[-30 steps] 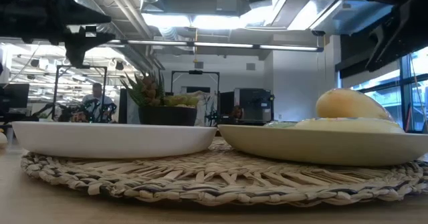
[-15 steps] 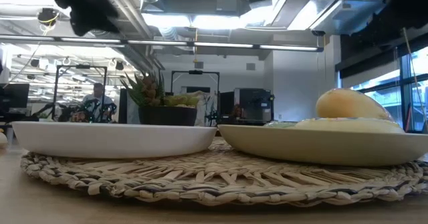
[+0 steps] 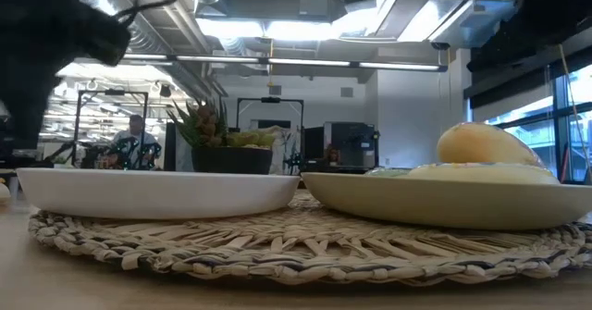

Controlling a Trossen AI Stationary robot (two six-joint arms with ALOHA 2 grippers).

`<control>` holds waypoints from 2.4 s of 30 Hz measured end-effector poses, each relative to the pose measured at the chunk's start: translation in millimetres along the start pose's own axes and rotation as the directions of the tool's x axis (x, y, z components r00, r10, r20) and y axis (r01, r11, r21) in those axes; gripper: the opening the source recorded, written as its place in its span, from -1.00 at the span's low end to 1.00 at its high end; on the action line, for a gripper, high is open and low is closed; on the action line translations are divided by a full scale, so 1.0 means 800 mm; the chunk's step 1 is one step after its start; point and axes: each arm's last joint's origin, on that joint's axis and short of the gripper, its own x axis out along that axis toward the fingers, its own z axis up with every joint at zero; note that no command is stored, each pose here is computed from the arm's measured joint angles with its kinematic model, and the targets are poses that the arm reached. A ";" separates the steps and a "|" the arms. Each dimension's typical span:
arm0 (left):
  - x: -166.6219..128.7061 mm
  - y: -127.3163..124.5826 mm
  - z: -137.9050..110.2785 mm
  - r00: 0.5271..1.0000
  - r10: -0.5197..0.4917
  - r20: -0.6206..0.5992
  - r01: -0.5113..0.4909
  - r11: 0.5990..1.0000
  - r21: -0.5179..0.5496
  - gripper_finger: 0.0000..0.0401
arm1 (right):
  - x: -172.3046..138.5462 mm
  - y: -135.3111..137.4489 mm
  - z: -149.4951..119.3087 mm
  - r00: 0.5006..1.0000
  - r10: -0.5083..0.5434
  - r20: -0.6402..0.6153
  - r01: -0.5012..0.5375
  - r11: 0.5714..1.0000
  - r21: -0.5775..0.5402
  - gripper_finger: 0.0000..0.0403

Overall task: Pick & Place donuts
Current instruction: Put the small orange donut on the white plate

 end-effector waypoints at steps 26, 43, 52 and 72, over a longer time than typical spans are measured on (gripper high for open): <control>0.051 -0.010 -0.022 0.969 0.230 -0.096 -0.240 0.964 -0.112 -0.36 | 0.023 0.003 -0.006 0.998 -0.044 -0.032 0.042 0.997 -0.060 -0.24; 0.051 -0.010 -0.021 0.969 0.232 -0.086 -0.241 0.965 -0.108 -0.75 | 0.023 0.003 -0.006 0.998 -0.046 -0.034 0.043 0.995 -0.086 -0.24; 0.051 -0.010 -0.021 0.969 0.231 -0.089 -0.238 0.968 -0.075 -0.86 | 0.023 0.003 -0.006 0.998 -0.046 -0.034 0.043 0.995 -0.087 -0.24; 0.021 -0.027 -0.015 0.977 0.200 -0.067 -0.202 0.979 -0.026 -0.97 | 0.023 0.003 -0.006 0.998 -0.046 -0.035 0.042 0.995 -0.088 -0.24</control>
